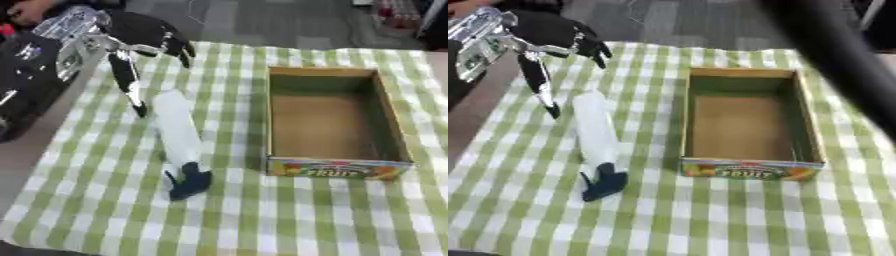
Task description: Pick up objects on the table and place them in the box.
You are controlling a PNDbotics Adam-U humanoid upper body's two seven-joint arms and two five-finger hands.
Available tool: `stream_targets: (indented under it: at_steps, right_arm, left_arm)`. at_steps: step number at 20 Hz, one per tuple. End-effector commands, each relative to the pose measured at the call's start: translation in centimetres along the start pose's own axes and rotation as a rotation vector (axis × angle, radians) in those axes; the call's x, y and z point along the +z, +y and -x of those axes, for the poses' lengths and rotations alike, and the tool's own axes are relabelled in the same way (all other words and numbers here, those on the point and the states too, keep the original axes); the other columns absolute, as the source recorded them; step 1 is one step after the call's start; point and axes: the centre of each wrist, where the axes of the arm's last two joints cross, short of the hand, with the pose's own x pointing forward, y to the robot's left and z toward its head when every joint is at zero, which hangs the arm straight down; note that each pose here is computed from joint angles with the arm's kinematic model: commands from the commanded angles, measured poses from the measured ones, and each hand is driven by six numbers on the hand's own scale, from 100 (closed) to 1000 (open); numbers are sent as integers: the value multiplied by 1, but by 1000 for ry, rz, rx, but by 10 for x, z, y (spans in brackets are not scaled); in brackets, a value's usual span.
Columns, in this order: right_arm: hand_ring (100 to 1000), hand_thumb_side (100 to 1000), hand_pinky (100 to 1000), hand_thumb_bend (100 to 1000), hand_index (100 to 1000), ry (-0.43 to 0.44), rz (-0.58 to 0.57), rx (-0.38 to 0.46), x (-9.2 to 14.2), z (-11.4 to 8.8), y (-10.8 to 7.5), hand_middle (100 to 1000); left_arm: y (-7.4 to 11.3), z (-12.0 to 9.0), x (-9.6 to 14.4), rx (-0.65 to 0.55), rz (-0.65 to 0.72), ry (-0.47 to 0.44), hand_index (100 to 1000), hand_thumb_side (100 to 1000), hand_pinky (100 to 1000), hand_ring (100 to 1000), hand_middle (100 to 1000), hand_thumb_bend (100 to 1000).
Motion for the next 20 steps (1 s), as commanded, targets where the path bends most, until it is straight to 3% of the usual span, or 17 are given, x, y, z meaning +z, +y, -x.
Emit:
stream_targets:
  at_steps: [1,11,20]
  right_arm:
    - [694,1000,523,162,783,-29,-25,-1,-7,-7,2,712]
    - [694,1000,524,161,784,-35,-29,-5,-9,-8,3,713]
    - [694,1000,526,163,783,-39,-34,-8,-11,-9,4,712]
  left_arm:
    - [10,4,2,-38,77,-92,838,544,845,779,840,984]
    - [6,0,-4,18,120,-135,840,512,838,784,842,1000]
    - [8,-4,-7,-2,202,-154,832,485,859,787,844,1000]
